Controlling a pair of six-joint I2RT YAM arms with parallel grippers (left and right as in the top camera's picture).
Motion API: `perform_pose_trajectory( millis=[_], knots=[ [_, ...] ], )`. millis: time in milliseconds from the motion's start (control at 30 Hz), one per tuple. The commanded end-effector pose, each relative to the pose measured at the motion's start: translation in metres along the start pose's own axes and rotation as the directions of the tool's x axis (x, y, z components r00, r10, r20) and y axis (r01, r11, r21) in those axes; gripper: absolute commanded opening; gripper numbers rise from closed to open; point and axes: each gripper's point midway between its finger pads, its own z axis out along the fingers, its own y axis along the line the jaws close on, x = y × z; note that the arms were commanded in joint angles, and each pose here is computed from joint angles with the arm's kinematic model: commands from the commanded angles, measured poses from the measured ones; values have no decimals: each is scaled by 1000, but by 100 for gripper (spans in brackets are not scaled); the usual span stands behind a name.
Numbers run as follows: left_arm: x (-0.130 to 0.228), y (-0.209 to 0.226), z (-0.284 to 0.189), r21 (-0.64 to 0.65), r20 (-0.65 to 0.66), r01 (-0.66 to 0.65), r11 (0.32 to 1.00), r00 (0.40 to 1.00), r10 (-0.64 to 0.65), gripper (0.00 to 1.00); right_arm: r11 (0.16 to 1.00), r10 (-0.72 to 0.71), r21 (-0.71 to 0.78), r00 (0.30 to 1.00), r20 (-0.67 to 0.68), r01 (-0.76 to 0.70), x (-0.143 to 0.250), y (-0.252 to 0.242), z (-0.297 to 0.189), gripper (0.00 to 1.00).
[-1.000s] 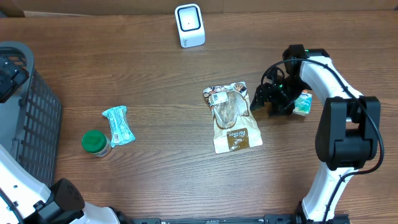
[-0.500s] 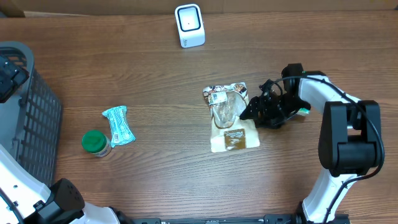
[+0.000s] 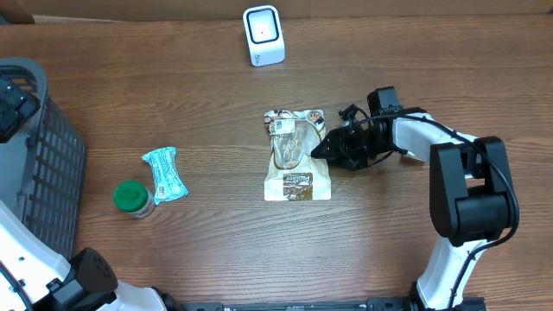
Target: Scan the item barcode
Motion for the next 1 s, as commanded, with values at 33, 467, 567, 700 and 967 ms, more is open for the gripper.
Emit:
perform_pose_trajectory(
  millis=[33, 467, 567, 700, 967],
  knots=[
    [1, -3, -1, 10, -1, -21, 1000, 1000, 21, 99, 995, 56, 79, 998, 15, -57, -1, -30, 13, 59],
    [1, -3, -1, 10, -1, -21, 1000, 1000, 21, 100, 990, 2, 137, 998, 67, -11, -14, -26, 24, 63],
    [1, -3, -1, 10, -1, -21, 1000, 1000, 21, 100, 987, -6, 161, 998, 58, -3, -13, -24, 27, 62],
    [1, -3, -1, 10, -1, -21, 1000, 1000, 21, 100, 959, 8, 284, 997, 72, -28, -20, -29, 12, 68],
    [1, -3, -1, 10, -1, -21, 1000, 1000, 21, 99, 904, -35, 427, 998, 61, 6, -24, -3, -13, 78]
  ],
)
